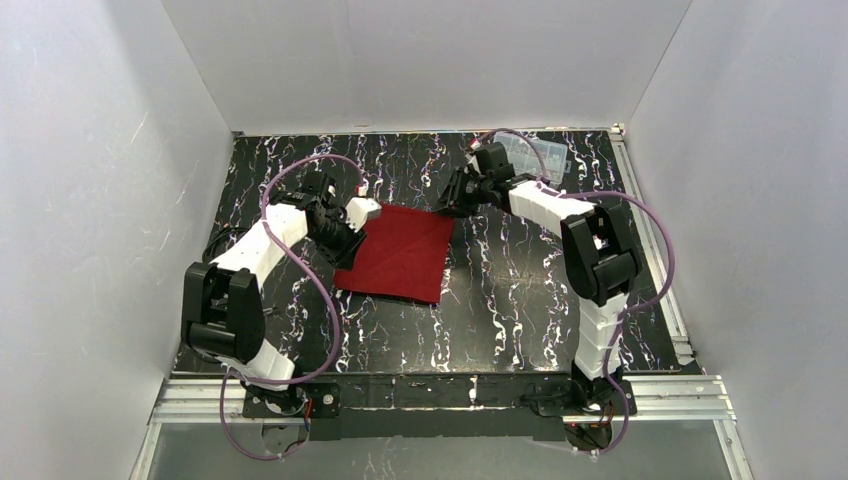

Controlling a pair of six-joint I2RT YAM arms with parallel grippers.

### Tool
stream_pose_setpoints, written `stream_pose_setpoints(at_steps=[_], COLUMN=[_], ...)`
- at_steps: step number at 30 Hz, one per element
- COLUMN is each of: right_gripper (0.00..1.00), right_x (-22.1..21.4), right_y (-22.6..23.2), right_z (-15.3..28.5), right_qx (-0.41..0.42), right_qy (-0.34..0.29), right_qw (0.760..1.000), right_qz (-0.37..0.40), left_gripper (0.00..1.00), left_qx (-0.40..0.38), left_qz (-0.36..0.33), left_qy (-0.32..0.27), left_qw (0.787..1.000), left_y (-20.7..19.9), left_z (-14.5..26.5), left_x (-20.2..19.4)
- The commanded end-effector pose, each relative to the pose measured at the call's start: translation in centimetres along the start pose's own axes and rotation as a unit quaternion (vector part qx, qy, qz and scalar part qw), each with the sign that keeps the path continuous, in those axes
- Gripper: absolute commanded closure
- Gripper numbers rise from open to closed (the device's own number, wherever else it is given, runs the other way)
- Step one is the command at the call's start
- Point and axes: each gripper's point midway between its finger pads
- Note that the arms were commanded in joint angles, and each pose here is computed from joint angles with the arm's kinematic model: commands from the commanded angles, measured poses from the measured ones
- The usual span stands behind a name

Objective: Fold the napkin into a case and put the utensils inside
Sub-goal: Smooth out the upper triangle-folded napkin at the center of the board.

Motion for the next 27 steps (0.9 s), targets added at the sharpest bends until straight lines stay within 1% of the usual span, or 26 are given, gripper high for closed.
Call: stream_pose_setpoints(at_steps=[1,4,8,13,21,27], right_gripper=[0.65,0.66,0.62,0.61,0.62,0.62], right_x=[-3.5,-6.2,-8.5,-9.3,-9.6,-9.5], right_y=[3.4,3.5,3.4,3.1,3.4,3.0], right_z=[-0.2,-1.9,-3.3,-3.8,-4.9,-5.7], right_qx=[0.042,0.057,0.055,0.049,0.06,0.059], right_qy=[0.009,0.062,0.09,0.098,0.1,0.104], right_qw=[0.998,0.995,0.992,0.992,0.991,0.992], right_qz=[0.051,0.051,0.063,0.058,0.057,0.052], left_gripper=[0.66,0.64,0.62,0.62,0.61,0.62], left_qx=[-0.059,-0.079,-0.052,-0.015,0.043,0.042], left_qz=[0.018,0.004,-0.032,-0.065,-0.066,-0.068], left_qy=[-0.005,0.019,0.03,0.028,0.036,0.055], left_qw=[0.998,0.997,0.998,0.997,0.996,0.995], left_y=[-3.0,-3.7,-3.2,-2.0,0.4,0.0], left_z=[1.3,0.3,-1.0,-1.5,-2.3,-3.0], left_x=[-0.4,-2.2,-3.9,-4.3,-4.6,-6.1])
Point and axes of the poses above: each gripper's point midway between its finger pads, its own z axis back along the fingers, its own y axis along the line the jaws close on, x = y × z, and after that the axes turned 15 degrees about -z, right-handed
